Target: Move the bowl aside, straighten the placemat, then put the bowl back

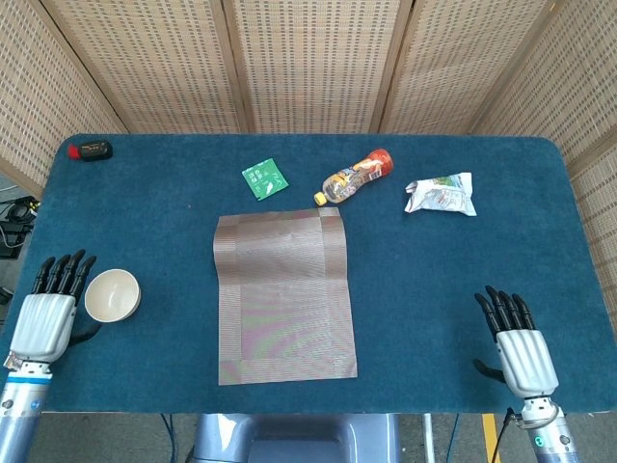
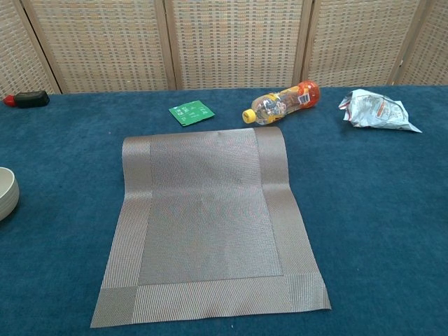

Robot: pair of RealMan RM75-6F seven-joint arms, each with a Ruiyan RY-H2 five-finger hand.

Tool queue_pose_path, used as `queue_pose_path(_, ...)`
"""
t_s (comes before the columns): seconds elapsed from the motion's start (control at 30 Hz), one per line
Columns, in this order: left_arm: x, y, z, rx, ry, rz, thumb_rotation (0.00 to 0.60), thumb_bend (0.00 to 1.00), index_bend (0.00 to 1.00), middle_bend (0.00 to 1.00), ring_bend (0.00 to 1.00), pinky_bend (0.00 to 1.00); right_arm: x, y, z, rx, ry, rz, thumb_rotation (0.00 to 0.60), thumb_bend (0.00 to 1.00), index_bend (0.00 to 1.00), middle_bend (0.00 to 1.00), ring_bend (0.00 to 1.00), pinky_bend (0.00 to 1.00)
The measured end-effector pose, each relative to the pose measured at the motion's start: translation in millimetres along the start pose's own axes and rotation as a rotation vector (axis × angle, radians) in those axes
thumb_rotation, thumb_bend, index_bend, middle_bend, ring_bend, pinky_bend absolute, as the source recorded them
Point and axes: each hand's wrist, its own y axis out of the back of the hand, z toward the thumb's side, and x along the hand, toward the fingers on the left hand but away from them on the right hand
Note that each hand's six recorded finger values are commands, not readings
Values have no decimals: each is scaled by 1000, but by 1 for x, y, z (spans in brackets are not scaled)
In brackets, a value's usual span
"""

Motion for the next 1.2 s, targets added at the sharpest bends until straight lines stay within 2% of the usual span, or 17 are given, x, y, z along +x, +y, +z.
queue_pose_path(0.13, -22, 1, -6, -3, 8, 10, 600, 130, 0, 0, 0, 0, 2, -7, 8, 13, 33, 18, 600, 69, 0, 0, 0, 0)
queue_pose_path(0.3, -33, 5, -7, -2, -11, 38, 600, 130, 0, 0, 0, 0, 7, -19, 27, 37, 107, 42, 600, 62, 0, 0, 0, 0)
queue_pose_path(0.73, -36, 9, -10, -17, -3, 55, 600, 130, 0, 0, 0, 0, 7, -70, 133, -53, 349, 142, 600, 61, 0, 0, 0, 0)
queue_pose_path(0.97, -35, 8, -11, -25, -5, 53, 600, 130, 0, 0, 0, 0, -6, -88, 167, -100, 381, 169, 600, 61, 0, 0, 0, 0)
queue_pose_path(1.2, -34, 6, -10, -25, -7, 46, 600, 130, 0, 0, 0, 0, -19, -97, 174, -111, 365, 180, 600, 62, 0, 0, 0, 0)
